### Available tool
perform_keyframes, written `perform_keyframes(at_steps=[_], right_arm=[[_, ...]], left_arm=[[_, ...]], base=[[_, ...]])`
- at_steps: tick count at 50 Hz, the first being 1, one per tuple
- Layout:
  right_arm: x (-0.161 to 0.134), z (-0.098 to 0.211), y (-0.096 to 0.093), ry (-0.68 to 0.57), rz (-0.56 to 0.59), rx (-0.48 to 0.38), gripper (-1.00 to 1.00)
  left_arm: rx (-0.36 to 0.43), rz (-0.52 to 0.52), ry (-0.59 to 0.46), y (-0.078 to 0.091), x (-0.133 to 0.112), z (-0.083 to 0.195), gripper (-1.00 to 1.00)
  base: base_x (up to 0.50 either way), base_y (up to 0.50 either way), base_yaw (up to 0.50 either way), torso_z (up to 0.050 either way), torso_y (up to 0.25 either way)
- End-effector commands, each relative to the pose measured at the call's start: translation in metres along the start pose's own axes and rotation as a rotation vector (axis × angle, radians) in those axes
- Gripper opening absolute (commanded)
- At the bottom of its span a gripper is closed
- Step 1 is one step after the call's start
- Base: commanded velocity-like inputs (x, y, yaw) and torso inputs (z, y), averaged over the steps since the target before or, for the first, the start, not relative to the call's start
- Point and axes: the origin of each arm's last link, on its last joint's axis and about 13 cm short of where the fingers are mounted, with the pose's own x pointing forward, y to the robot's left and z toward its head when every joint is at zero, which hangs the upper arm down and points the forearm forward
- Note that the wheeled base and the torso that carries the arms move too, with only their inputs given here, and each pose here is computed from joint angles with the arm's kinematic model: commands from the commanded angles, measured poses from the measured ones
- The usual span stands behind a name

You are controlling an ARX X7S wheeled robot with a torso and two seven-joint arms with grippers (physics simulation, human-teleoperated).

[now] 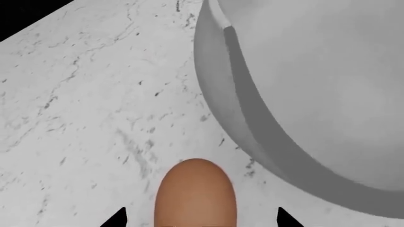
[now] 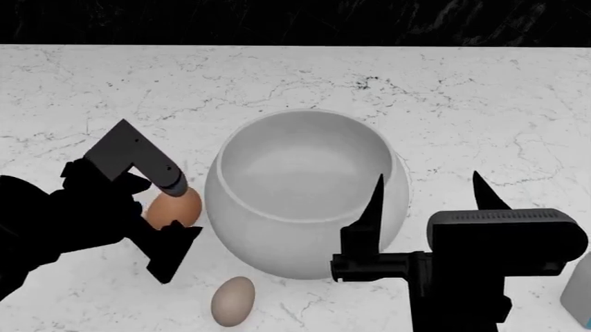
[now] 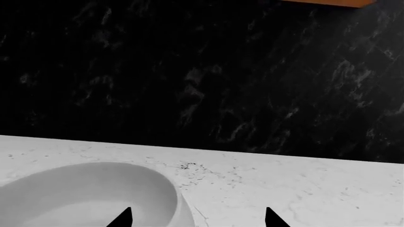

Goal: Place the eggs and milk next to the bowl.

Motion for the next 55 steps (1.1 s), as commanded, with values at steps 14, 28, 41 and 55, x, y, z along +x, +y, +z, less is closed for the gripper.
perform_keyframes(at_steps=[14,28,41,55], right_arm=[[0.0,0.002,0.001,-0.006,0.0,0.0,1.0],[0.003,0.005,0.002,-0.012,0.008,-0.001,1.0],[0.003,0.007,0.002,-0.015,0.006,-0.001,1.0],[0.002,0.01,0.002,-0.02,0.003,-0.004,1.0]], left_arm=[[-0.039,-0.005,-0.094,0.002,-0.026,0.014,1.0],[-0.106,0.014,-0.164,0.007,-0.043,0.016,1.0],[-0.216,0.077,-0.258,0.008,-0.064,0.014,1.0],[-0.334,0.239,-0.401,0.01,-0.075,0.004,1.0]], base=[[0.0,0.0,0.0,0.0,0.0],[0.0,0.0,0.0,0.0,0.0],[0.0,0.0,0.0,0.0,0.0],[0.0,0.0,0.0,0.0,0.0]])
